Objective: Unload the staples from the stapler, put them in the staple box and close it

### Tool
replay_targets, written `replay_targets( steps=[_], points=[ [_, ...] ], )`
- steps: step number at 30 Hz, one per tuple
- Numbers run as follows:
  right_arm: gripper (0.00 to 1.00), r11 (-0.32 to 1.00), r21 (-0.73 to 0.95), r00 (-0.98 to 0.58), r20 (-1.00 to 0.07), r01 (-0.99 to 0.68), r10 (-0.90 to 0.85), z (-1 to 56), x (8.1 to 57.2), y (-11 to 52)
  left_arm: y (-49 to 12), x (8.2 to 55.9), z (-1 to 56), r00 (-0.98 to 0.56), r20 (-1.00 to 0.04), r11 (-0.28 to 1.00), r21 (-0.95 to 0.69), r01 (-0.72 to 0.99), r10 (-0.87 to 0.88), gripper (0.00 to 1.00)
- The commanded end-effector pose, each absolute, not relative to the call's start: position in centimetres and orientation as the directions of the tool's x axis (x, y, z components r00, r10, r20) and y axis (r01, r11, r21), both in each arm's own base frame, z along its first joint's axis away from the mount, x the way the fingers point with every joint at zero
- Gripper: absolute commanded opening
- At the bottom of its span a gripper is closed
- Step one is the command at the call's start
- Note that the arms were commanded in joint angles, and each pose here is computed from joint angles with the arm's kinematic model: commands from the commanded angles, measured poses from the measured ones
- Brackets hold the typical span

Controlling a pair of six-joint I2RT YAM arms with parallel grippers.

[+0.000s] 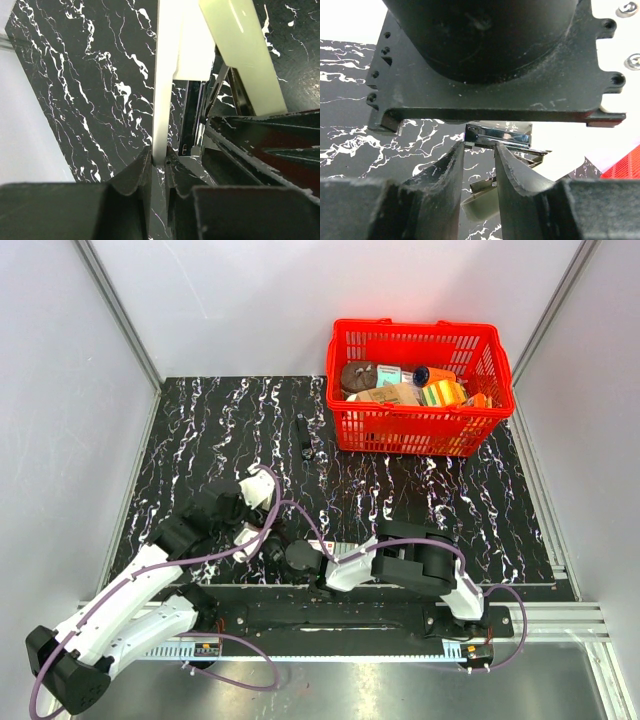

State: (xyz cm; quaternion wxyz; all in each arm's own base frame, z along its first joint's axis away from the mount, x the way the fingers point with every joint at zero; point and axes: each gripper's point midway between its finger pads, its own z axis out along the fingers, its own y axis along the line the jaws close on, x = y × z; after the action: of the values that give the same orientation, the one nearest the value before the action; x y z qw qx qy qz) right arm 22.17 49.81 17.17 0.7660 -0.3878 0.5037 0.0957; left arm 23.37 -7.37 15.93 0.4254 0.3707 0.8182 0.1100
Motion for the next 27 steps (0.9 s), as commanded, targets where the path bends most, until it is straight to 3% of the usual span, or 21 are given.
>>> replay_targets(
  steps=[1,13,27],
  points=[
    [0.36,0.807,-0.319,0.513,-0.858,-0.496,-0.023,22.9,22.3,49.0,-8.8,23.8,18.8,-0.333,-0.700,0.750,0.443,0.491,0.632,0.00],
    [0.31,0.802,-0.295,0.497,-0.867,-0.520,0.004,22.5,22.1,49.5,-9.2,24.0,19.7,-0.320,-0.712,0.753,0.440,0.490,0.625,0.00],
    [0.03,0.810,-0.258,0.492,-0.869,-0.527,0.043,23.2,22.2,50.4,-9.5,24.2,20.5,-0.315,-0.728,0.763,0.429,0.484,0.609,0.00]
  ],
)
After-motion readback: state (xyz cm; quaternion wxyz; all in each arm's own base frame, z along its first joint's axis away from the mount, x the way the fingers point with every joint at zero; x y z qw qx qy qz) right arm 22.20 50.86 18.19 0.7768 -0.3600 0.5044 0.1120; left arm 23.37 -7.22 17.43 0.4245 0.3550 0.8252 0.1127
